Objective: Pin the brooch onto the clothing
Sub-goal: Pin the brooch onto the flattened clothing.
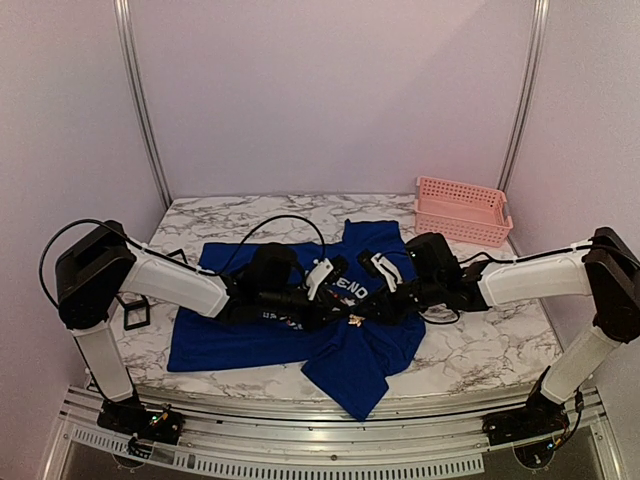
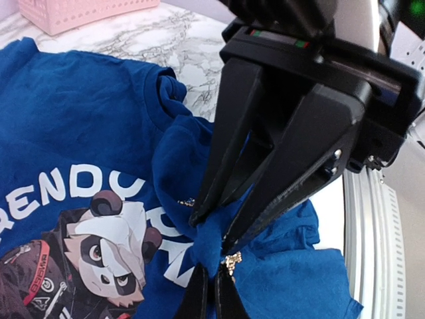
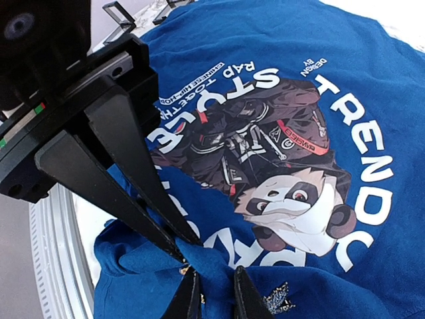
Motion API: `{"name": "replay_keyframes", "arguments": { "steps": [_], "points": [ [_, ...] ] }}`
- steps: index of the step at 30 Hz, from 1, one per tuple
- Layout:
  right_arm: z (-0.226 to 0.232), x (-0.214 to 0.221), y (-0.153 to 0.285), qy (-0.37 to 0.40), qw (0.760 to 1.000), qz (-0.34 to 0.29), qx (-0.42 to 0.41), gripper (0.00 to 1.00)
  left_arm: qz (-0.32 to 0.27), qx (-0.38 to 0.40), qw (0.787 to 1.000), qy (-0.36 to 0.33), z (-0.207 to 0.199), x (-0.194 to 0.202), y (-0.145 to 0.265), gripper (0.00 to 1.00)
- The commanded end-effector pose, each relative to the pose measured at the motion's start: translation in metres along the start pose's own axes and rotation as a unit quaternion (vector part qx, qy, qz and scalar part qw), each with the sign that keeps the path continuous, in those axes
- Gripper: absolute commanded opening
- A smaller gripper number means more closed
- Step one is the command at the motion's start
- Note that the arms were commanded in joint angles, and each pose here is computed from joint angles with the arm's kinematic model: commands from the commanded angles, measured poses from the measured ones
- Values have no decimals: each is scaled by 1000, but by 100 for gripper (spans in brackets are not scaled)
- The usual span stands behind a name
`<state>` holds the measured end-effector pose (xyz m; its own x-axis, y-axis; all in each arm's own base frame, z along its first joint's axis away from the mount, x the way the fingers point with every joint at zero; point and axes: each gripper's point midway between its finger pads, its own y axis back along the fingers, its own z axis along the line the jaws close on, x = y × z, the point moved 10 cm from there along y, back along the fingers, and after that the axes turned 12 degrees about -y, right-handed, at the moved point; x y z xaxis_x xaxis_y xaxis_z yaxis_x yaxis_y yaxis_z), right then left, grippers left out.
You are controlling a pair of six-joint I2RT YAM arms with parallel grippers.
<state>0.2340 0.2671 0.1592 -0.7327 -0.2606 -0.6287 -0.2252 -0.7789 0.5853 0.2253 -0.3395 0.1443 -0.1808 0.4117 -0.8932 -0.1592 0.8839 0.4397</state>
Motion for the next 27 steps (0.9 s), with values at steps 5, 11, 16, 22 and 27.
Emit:
{"name": "replay_keyframes", "arguments": {
  "steps": [5,11,16,22,27],
  "points": [
    [-30,22,-7,-21,994,24,105,16,-90,39,995,18,-6,-34,3,0],
    [-31,27,-7,-14,995,27,94,21,-91,30,995,10,-5,-35,4,0],
    [-31,23,-8,-14,994,21,105,18,-95,34,995,8,-5,-37,4,0],
    [-35,24,-6,-13,991,18,132,12,-98,36,995,4,-7,-39,6,0],
    [-30,17,-9,-17,994,15,109,20,-94,42,995,6,-8,-36,5,0]
  ]
}}
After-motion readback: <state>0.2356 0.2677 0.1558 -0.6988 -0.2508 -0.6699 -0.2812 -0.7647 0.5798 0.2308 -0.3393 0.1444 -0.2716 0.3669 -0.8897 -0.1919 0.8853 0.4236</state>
